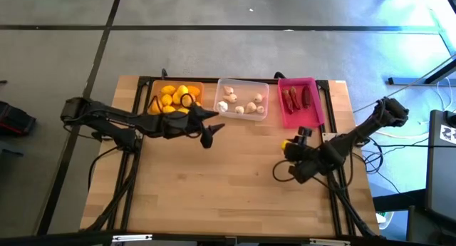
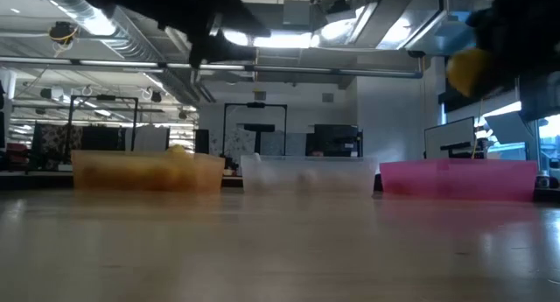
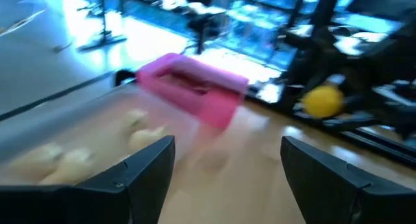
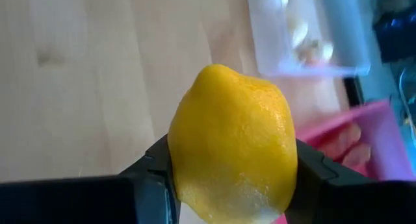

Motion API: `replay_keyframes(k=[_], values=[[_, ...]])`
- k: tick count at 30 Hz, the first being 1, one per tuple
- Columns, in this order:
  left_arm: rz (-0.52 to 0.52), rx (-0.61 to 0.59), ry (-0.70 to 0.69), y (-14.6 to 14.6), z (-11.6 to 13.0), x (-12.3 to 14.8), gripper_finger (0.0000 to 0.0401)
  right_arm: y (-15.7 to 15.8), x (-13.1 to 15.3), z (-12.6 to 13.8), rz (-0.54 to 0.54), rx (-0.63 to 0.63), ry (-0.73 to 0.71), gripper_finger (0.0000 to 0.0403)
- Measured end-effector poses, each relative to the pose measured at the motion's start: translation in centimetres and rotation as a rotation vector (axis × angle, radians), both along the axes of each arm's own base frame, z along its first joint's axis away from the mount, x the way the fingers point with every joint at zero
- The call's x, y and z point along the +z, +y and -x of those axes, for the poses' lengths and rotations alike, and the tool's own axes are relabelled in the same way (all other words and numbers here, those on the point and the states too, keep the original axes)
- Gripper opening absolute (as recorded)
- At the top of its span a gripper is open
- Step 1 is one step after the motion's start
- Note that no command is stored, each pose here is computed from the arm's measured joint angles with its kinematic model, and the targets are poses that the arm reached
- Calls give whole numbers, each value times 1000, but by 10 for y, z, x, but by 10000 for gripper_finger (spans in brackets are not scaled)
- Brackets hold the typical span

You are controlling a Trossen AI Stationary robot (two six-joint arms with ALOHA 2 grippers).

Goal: Sort produce into baskets
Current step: Put the yellow lemon into the orange bin

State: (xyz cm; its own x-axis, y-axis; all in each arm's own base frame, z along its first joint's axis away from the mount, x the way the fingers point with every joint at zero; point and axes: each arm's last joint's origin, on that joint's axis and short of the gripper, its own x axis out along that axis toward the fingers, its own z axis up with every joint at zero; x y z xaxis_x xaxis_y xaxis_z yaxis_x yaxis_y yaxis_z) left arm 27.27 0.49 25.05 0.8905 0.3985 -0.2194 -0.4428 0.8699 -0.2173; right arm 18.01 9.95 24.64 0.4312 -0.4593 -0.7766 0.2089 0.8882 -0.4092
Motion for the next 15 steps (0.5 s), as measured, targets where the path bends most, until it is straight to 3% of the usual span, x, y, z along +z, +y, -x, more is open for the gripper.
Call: replay_keyframes(k=[5,15], values=[[-29,-88,-93,-14,-13,-1,276,-8,4,-20,52,37,-95,167],[62,-160,-133,-38,-65,-7,276,-21,18,-53,142,94,-271,167]])
